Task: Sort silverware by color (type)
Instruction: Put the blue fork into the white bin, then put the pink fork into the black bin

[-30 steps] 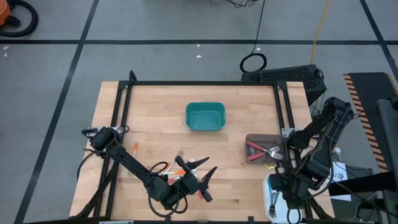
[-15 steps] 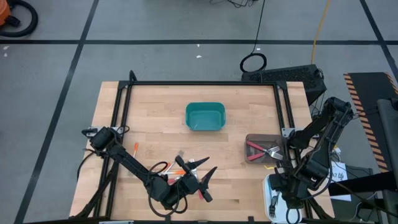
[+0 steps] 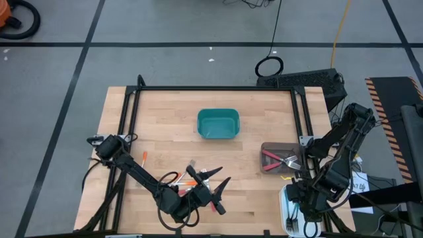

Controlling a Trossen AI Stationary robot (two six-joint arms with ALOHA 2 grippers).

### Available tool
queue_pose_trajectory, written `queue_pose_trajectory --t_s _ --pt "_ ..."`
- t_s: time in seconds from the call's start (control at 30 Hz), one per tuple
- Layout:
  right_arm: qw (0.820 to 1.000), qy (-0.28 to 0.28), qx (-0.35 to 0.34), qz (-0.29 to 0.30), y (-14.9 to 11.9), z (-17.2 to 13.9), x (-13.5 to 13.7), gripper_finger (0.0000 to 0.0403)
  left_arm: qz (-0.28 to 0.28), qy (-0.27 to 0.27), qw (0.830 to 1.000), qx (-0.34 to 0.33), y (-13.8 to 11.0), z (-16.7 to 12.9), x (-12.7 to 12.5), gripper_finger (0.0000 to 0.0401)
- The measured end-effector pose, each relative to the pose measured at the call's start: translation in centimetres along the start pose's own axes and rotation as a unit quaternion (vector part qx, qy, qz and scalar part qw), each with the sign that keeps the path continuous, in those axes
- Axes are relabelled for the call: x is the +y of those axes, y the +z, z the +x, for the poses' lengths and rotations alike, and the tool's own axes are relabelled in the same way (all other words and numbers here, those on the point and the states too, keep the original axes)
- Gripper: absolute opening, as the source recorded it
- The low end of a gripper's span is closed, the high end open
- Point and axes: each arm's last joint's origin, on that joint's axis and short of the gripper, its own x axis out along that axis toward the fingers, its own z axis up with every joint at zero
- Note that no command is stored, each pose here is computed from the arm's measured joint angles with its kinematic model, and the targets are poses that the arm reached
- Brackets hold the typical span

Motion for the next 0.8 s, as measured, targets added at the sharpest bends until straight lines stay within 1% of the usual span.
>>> queue_pose_trajectory --t_s 0.23,0.4,0.5,0.63,0.8 --pt "1.0 -0.002 -0.003 0.013 0.0 0.0 0.0 0.0222 -0.004 0.002 1.0 0.001 -0.1 0.2 0.1 0.0195" --pt "1.0 -0.004 -0.007 0.02 0.0 0.0 0.0 0.0251 -0.006 0.005 1.0 0.002 -0.2 0.5 0.1 0.0195" --pt "0.999 -0.013 -0.021 0.019 0.1 0.0 -0.1 0.0261 -0.003 0.004 1.0 0.006 -0.4 0.7 0.0 0.0195" --pt "0.999 -0.034 -0.038 -0.003 0.2 0.0 -0.3 0.0265 -0.001 0.003 1.0 0.01 -0.6 0.9 0.0 0.0195" --pt "0.998 -0.056 -0.038 -0.016 0.0 0.0 -0.7 0.0265 -0.004 0.005 1.0 0.01 -0.7 1.1 0.0 0.0195"
